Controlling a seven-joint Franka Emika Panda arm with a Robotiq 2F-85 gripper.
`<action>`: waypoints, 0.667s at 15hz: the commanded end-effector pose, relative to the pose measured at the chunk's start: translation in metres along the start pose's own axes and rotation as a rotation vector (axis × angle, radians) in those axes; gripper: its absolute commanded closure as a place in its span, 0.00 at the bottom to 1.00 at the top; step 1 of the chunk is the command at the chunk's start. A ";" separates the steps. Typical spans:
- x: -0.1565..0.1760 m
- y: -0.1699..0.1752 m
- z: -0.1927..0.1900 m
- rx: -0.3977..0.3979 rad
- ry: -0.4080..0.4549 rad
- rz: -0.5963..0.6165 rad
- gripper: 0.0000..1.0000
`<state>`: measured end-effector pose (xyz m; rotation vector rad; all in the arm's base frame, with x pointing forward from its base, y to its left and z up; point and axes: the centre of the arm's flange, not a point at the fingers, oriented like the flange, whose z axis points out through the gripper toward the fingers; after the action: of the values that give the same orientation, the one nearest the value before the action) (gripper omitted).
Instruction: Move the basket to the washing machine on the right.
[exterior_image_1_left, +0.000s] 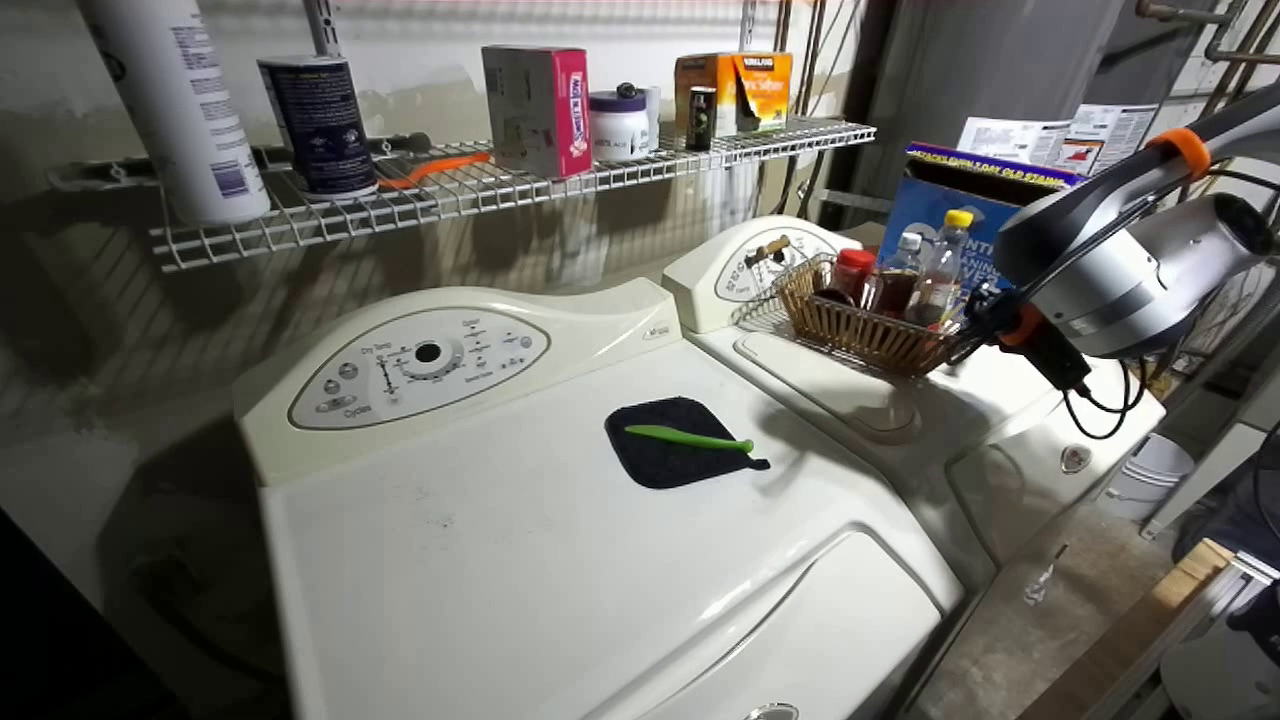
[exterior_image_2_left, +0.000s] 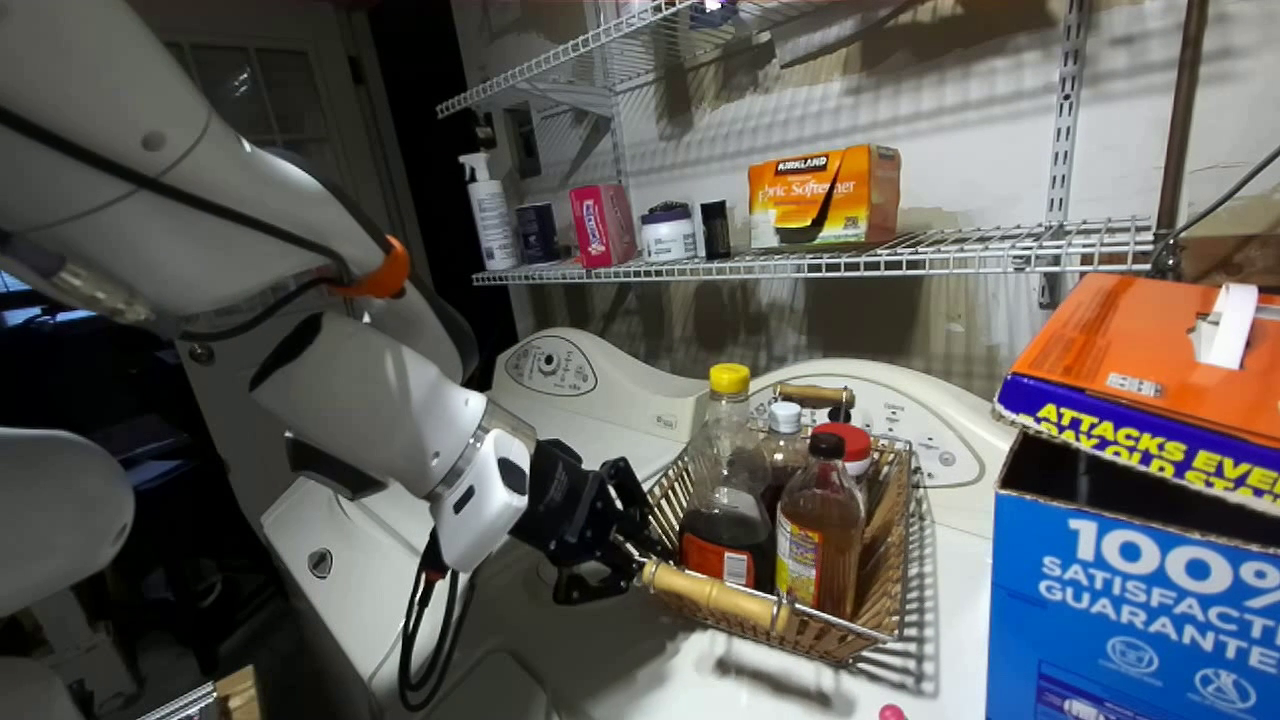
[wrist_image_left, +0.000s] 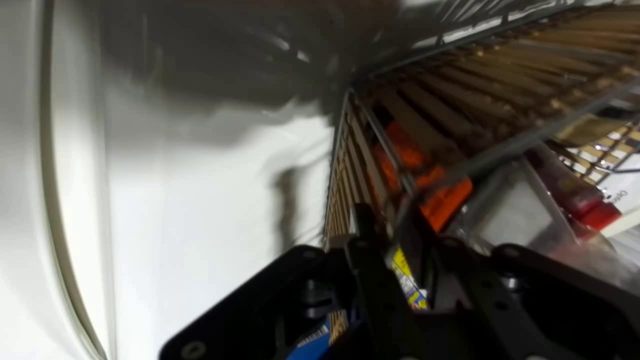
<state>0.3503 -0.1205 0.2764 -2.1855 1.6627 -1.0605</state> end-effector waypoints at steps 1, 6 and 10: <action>-0.009 -0.015 -0.005 0.048 0.116 -0.037 0.47; -0.011 -0.027 -0.022 -0.008 0.123 -0.139 0.12; -0.011 -0.037 -0.054 -0.080 0.140 -0.281 0.00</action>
<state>0.3607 -0.0943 0.3021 -2.3601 1.5625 -1.2165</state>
